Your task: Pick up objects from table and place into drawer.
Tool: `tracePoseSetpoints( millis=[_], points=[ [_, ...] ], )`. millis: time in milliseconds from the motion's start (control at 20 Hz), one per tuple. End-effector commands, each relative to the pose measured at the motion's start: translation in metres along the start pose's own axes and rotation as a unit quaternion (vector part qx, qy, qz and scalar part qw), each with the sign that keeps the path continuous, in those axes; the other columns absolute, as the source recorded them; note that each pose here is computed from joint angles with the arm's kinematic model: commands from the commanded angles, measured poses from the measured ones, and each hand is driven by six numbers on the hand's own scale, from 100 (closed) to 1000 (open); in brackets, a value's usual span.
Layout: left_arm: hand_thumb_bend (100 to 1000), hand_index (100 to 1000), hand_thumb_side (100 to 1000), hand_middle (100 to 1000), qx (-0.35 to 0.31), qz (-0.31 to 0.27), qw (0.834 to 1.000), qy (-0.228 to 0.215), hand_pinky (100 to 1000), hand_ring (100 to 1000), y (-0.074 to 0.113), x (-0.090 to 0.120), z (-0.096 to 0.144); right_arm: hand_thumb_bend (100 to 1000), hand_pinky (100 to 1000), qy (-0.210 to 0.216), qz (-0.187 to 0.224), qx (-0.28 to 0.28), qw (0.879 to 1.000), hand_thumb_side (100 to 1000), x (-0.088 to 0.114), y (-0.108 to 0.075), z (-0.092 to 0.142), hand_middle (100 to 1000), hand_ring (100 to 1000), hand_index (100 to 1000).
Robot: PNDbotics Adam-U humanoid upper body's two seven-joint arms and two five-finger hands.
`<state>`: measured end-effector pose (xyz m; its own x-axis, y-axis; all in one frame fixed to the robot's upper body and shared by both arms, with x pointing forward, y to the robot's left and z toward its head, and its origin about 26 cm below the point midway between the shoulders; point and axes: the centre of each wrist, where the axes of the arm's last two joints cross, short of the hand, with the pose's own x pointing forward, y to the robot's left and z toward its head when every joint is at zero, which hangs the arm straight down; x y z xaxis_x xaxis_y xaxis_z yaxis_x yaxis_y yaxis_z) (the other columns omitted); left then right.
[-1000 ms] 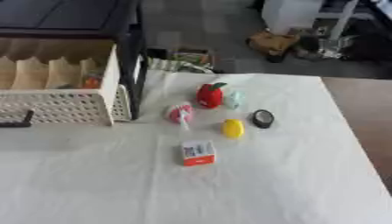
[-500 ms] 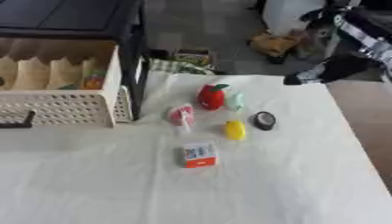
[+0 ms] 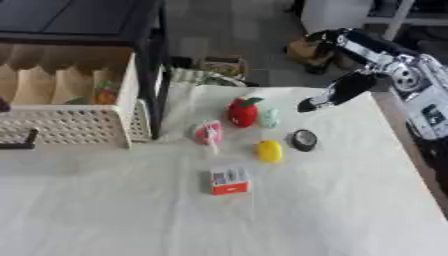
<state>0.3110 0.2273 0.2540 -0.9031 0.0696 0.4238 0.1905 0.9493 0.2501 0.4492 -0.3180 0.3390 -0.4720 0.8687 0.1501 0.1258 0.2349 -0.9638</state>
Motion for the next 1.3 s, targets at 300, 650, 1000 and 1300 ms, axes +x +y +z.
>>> tracePoseSetpoints(
  millis=[300, 650, 1000, 1300],
  points=[
    [100, 878, 564, 582, -0.007, 0.0, 1.0, -0.007, 478, 394, -0.002, 0.004, -0.006, 829, 850, -0.005, -0.005, 0.006, 1.0, 310, 0.008, -0.008, -0.013, 728, 773, 935],
    [100, 870, 558, 581, -0.011, 0.004, 1.0, -0.003, 478, 391, -0.006, 0.004, -0.007, 817, 848, 0.006, -0.007, 0.019, 1.0, 278, 0.008, 0.002, -0.025, 745, 778, 933],
    [100, 864, 551, 581, -0.014, 0.008, 1.0, -0.009, 476, 389, -0.008, 0.004, -0.011, 799, 840, 0.018, -0.007, 0.019, 1.0, 260, 0.009, 0.008, -0.034, 763, 786, 931],
    [100, 862, 535, 581, -0.014, 0.007, 1.0, -0.01, 476, 385, -0.01, 0.004, -0.012, 786, 839, 0.028, 0.004, 0.005, 1.0, 278, 0.009, 0.009, -0.039, 762, 787, 928]
  ],
)
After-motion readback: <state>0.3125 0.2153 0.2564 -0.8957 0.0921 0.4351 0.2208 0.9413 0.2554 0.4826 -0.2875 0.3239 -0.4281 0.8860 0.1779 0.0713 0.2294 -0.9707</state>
